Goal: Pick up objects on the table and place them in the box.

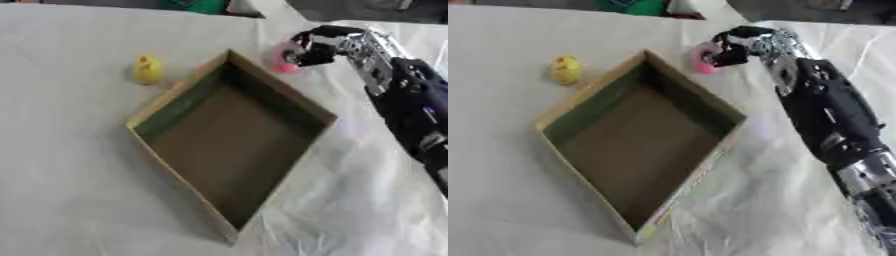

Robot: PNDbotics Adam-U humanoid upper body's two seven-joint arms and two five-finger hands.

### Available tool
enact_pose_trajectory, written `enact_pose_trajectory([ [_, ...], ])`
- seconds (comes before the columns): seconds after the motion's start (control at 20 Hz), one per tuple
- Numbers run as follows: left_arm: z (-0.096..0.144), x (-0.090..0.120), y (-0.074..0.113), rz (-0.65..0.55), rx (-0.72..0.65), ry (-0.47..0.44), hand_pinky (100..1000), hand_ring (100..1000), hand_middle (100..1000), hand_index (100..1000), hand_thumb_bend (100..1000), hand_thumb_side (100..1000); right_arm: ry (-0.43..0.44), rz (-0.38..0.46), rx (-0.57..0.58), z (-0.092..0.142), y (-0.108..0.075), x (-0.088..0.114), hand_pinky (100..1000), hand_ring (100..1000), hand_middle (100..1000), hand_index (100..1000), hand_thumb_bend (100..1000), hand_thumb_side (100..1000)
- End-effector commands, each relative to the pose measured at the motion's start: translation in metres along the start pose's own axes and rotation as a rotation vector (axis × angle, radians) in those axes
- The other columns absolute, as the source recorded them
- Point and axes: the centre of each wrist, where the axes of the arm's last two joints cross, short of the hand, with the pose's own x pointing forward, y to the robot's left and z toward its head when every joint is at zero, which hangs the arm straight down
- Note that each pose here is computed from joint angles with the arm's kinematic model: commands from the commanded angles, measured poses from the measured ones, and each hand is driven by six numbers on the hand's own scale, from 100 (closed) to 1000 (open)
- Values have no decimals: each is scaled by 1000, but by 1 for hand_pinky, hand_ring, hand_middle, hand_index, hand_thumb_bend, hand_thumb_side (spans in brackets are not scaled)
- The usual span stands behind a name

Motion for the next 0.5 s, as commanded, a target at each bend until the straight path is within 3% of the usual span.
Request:
enact_pose_trajectory([
  [0.05, -4, 6, -1, 8, -7, -27, 450, 568, 560, 738, 100, 1000, -10, -1, -29, 0, -6, 2, 773, 775, 719, 906, 100, 792],
  [0.1, -4, 6, -1, 8, -7, -27, 450, 568, 560, 737, 100, 1000, -20, -4, -40, 1, -7, 3, 768, 764, 668, 855, 100, 713],
  [0.15, -4, 6, -1, 7, -7, -27, 450, 568, 560, 737, 100, 1000, -31, -6, -51, 2, -8, 5, 766, 762, 660, 847, 100, 702],
  [0.2, -4, 6, -1, 7, -7, -26, 451, 568, 560, 737, 100, 1000, -45, -8, -62, 2, -10, 7, 757, 744, 597, 785, 100, 616],
  [0.35, -4, 6, -1, 6, -10, -24, 451, 569, 560, 737, 100, 1000, -73, -17, -75, 4, -13, 11, 747, 725, 536, 731, 100, 518],
  [0.5, -4, 6, -1, 6, -10, -24, 451, 569, 560, 737, 100, 1000, -83, -53, -80, 4, -13, 11, 730, 677, 462, 643, 100, 310],
])
